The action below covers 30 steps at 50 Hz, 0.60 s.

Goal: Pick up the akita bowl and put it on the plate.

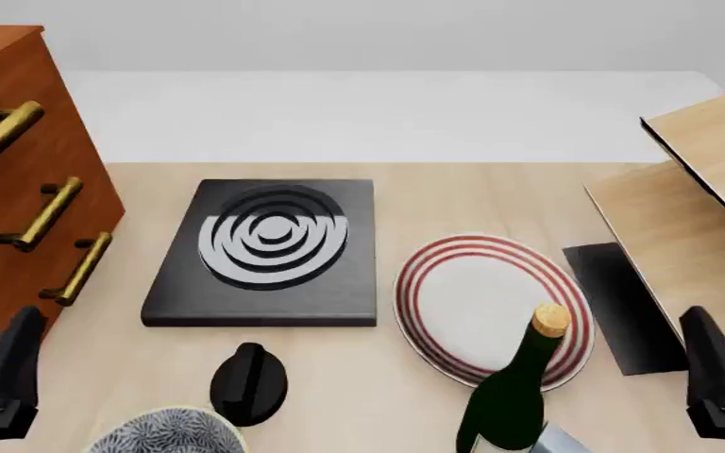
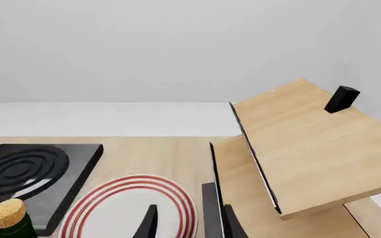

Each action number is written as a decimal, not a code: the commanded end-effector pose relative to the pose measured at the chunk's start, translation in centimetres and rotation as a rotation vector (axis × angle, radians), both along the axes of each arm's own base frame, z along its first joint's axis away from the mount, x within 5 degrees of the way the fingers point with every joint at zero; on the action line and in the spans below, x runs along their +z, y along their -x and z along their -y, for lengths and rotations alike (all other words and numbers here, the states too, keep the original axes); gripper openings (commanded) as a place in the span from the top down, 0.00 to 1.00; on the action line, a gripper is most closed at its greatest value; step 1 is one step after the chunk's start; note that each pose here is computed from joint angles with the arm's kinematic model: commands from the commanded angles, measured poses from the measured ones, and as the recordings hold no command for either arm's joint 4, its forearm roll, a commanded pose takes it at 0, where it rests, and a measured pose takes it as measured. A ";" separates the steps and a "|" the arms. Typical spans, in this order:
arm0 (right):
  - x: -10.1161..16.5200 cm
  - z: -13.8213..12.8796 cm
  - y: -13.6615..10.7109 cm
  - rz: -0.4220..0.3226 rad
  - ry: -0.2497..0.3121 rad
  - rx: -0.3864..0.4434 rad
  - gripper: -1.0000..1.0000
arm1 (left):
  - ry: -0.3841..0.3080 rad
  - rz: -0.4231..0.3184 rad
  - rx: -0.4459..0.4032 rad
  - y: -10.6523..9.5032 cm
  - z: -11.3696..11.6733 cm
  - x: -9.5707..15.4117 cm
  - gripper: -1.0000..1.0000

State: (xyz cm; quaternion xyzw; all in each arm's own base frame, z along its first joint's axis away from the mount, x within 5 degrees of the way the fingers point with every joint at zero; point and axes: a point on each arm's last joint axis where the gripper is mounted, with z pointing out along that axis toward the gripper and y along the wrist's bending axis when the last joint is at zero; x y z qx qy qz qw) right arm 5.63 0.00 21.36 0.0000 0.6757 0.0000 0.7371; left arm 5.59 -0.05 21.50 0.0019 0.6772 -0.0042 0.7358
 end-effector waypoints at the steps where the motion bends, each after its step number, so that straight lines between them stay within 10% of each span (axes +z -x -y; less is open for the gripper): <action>1: 0.1 0.0 0.0 -0.001 0.000 0.000 0.00 | 0.005 -0.022 -0.043 0.2 0.2 0.9 0.00; 30: 0.1 0.0 0.0 -0.001 0.000 0.000 0.00 | -0.059 -0.340 -0.135 2.1 0.5 3.6 0.00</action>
